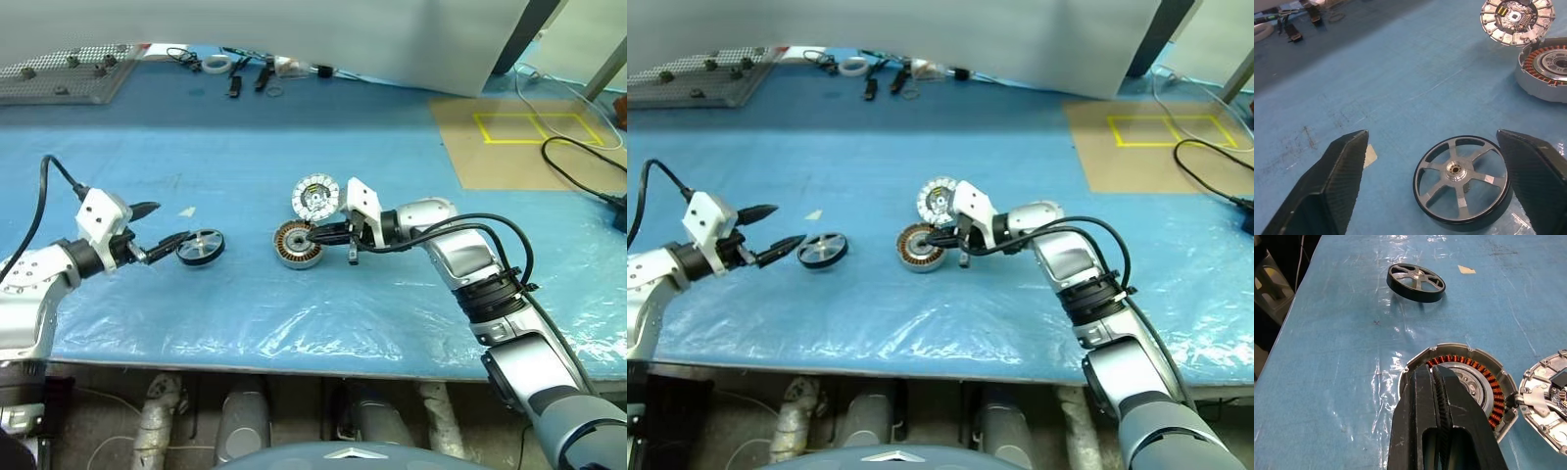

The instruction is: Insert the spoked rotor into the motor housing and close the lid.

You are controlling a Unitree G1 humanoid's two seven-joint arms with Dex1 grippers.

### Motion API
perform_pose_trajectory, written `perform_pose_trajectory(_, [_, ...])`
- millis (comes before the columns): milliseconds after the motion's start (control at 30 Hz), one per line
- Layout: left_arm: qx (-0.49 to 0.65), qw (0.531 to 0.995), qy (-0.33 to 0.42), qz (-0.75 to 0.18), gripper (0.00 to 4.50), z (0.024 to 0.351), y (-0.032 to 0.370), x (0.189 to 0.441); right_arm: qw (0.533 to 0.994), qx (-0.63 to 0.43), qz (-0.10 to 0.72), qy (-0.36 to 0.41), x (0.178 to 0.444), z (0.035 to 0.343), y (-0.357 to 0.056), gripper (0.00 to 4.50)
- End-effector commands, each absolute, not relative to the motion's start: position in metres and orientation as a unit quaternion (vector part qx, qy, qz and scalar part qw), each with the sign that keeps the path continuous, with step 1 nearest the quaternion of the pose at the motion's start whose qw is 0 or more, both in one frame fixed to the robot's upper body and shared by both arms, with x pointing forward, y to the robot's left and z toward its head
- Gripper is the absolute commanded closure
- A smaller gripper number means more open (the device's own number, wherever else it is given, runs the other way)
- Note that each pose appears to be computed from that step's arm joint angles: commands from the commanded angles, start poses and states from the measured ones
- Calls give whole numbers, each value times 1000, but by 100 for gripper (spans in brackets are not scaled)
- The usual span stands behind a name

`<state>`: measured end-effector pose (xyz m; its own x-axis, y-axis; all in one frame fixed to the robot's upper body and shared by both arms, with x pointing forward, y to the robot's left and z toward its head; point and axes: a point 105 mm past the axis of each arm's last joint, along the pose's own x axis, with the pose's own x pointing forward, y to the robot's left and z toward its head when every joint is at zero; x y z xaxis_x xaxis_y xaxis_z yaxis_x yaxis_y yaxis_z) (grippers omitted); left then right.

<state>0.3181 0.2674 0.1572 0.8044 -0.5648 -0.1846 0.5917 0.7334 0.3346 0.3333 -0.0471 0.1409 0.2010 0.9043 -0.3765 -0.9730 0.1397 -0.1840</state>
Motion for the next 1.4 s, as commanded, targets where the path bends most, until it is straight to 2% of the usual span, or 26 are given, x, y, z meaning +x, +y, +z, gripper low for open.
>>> perform_pose_trajectory(33, [223,917,38,-329,161,161,267,322,754,-197,623,64,333,150,-47,450])
perform_pose_trajectory(100, [230,910,38,-343,231,163,264,326,756,-196,621,65,332,149,-47,450])
perform_pose_trajectory(233, [254,884,49,-390,231,166,255,331,761,-195,615,66,332,147,-49,450])
perform_pose_trajectory(500, [333,812,90,-471,231,189,252,355,766,-192,609,67,332,142,-47,450])
perform_pose_trajectory(1033, [490,618,178,-588,231,181,223,370,786,-174,588,80,319,129,-51,450])
perform_pose_trajectory(1400, [513,589,204,-589,231,161,219,373,803,-168,566,88,311,124,-58,450])
